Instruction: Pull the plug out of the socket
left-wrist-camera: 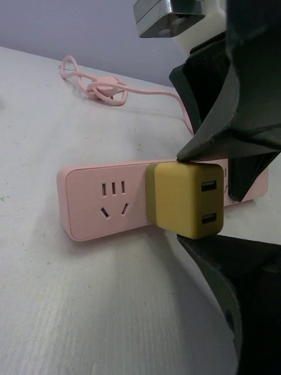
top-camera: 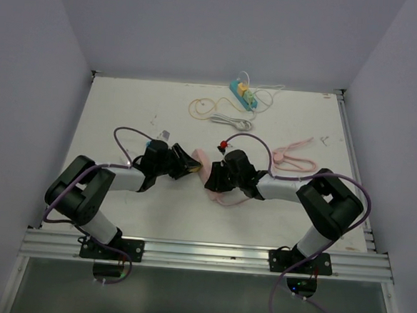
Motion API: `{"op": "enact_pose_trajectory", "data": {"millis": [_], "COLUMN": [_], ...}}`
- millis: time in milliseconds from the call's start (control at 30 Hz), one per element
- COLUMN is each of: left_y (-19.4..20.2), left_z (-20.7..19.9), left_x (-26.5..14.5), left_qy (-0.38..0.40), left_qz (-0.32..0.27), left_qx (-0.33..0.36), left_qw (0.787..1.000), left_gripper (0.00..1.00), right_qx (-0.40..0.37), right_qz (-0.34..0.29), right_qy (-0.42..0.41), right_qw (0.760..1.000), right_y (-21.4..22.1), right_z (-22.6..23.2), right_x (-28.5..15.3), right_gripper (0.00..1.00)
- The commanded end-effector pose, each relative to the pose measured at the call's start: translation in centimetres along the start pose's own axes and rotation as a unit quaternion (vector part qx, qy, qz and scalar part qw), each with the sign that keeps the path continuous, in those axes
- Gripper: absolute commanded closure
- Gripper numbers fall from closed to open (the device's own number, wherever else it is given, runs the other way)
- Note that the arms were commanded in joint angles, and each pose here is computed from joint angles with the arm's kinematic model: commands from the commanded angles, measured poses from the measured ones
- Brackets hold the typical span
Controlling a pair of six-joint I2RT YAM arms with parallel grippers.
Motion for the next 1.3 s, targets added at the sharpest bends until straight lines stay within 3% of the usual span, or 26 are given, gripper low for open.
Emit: {"op": "enact_pose_trajectory", "data": {"millis": [0, 67, 200, 333, 1267], "left_y": [-0.9, -0.8, -0.5, -0.6, -1.5], "left_z": [-1.5, -1.4, -1.2, -1.5, -1.5], "left_x": [0.3, 0.3, 0.0, -0.9, -5.0], "left_qy": [0.034, 0.033, 0.033, 0.038, 0.076], "left_qz": [-0.023, -0.021, -0.022, -0.033, -0.096], "left_qx": [0.007, 0.005, -0.003, -0.011, -0.046], "left_qw": [0.999, 0.999, 0.999, 0.999, 0.991], "left_gripper": [0.54, 0.62, 0.86, 1.0, 1.0], "right_qx": [0.005, 0.006, 0.008, 0.014, 0.107], "right_qz": [0.102, 0.103, 0.099, 0.097, 0.09], "right_qy": [0.07, 0.072, 0.083, 0.105, 0.234], "right_qw": [0.992, 0.992, 0.992, 0.99, 0.962], "right_y": [4.3, 4.3, 4.3, 4.3, 4.7], "right_z": [-2.9, -3.0, -3.2, -3.5, -7.8], "right_x": [0.1, 0.1, 0.0, -0.1, -0.7], "right_gripper": [1.0, 1.0, 1.0, 1.0, 1.0]}}
Point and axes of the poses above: each gripper's point midway between its finger pads, its own x axis out along the fingers, its own z axis along the line the jaws close on, y = z × x, the point moved 9 cm from there along -x, back along the fingers, and after that the axes turned 5 degrees about x, right-handed, at the moved point
